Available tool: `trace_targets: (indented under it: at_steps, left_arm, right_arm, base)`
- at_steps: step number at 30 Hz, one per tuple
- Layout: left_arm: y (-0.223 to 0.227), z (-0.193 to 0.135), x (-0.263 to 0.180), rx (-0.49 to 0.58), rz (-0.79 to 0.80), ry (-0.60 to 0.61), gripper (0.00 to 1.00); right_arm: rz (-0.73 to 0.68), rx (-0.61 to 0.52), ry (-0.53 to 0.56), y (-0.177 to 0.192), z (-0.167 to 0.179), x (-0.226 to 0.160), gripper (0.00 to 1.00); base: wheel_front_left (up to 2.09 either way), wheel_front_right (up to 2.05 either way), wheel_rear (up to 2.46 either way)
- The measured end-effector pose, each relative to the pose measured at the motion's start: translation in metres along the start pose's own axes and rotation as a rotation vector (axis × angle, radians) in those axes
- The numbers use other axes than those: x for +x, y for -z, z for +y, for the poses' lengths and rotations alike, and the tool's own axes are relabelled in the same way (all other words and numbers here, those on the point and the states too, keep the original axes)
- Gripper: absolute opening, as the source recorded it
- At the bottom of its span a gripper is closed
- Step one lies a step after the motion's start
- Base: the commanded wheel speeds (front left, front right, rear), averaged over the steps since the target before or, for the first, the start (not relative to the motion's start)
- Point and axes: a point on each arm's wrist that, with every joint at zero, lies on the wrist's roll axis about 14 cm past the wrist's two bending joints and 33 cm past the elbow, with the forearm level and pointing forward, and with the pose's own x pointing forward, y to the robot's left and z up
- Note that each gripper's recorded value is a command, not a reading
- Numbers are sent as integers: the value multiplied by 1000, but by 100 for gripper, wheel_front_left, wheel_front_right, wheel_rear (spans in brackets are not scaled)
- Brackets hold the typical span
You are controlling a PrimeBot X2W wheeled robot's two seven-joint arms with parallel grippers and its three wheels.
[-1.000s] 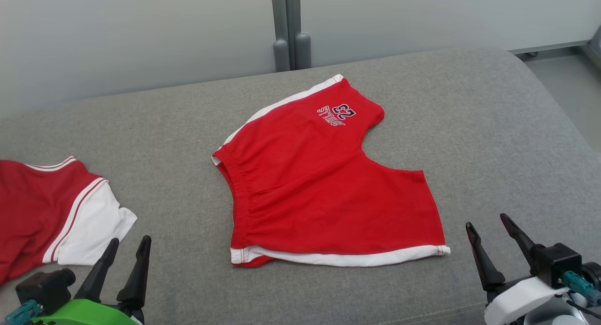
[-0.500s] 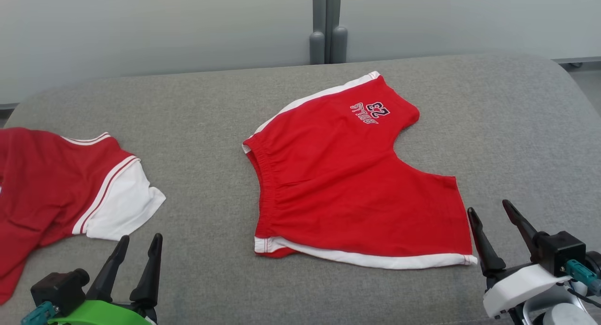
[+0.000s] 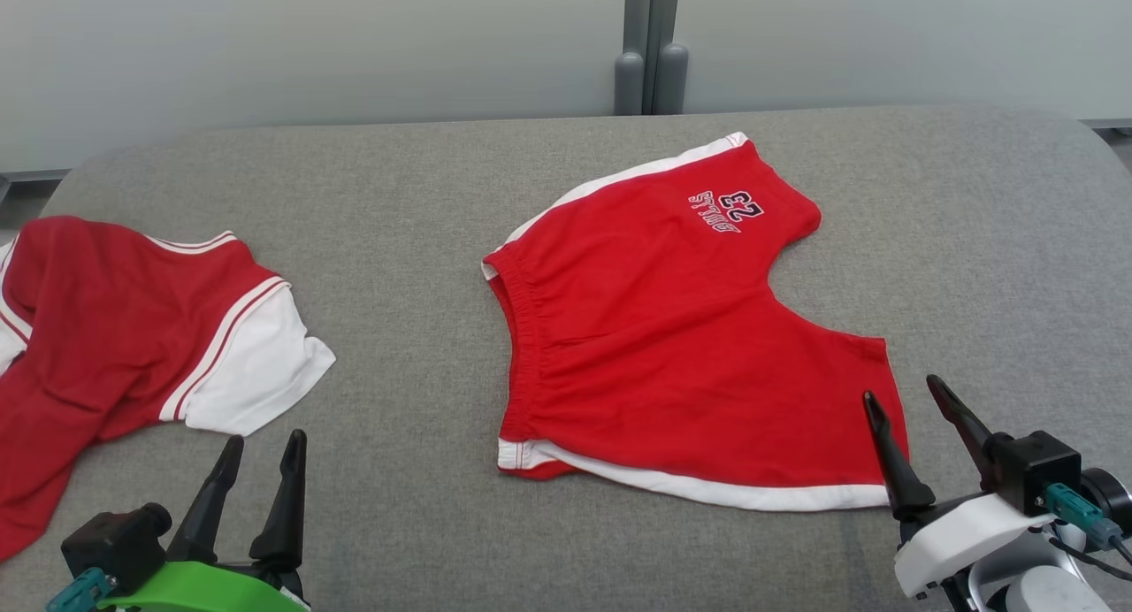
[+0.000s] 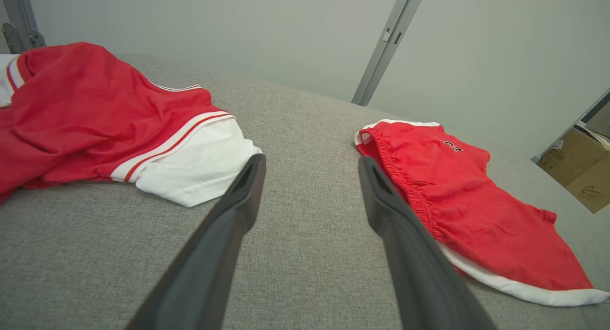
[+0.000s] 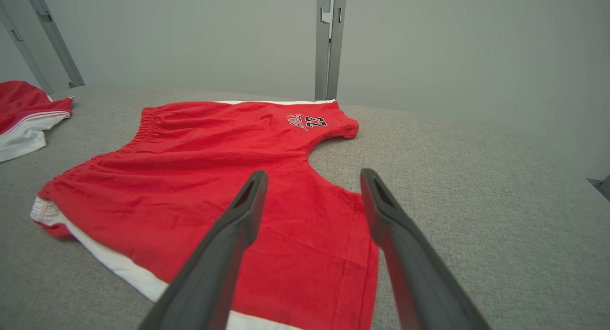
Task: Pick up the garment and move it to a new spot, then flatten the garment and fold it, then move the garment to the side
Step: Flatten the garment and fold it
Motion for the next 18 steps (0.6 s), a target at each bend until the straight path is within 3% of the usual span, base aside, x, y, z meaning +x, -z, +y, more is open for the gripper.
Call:
trace_targets:
  at_steps: [11, 18]
  left_arm:
    - [18, -2, -7, -1, 50, 16, 100]
    - [55, -34, -16, -63, 160, 115, 100]
  right_arm:
    - [3, -2, 6, 1, -1, -3, 100]
    - [78, 10, 4, 25, -1, -11, 100]
  base:
    - [0, 0, 0]
    - [0, 0, 0]
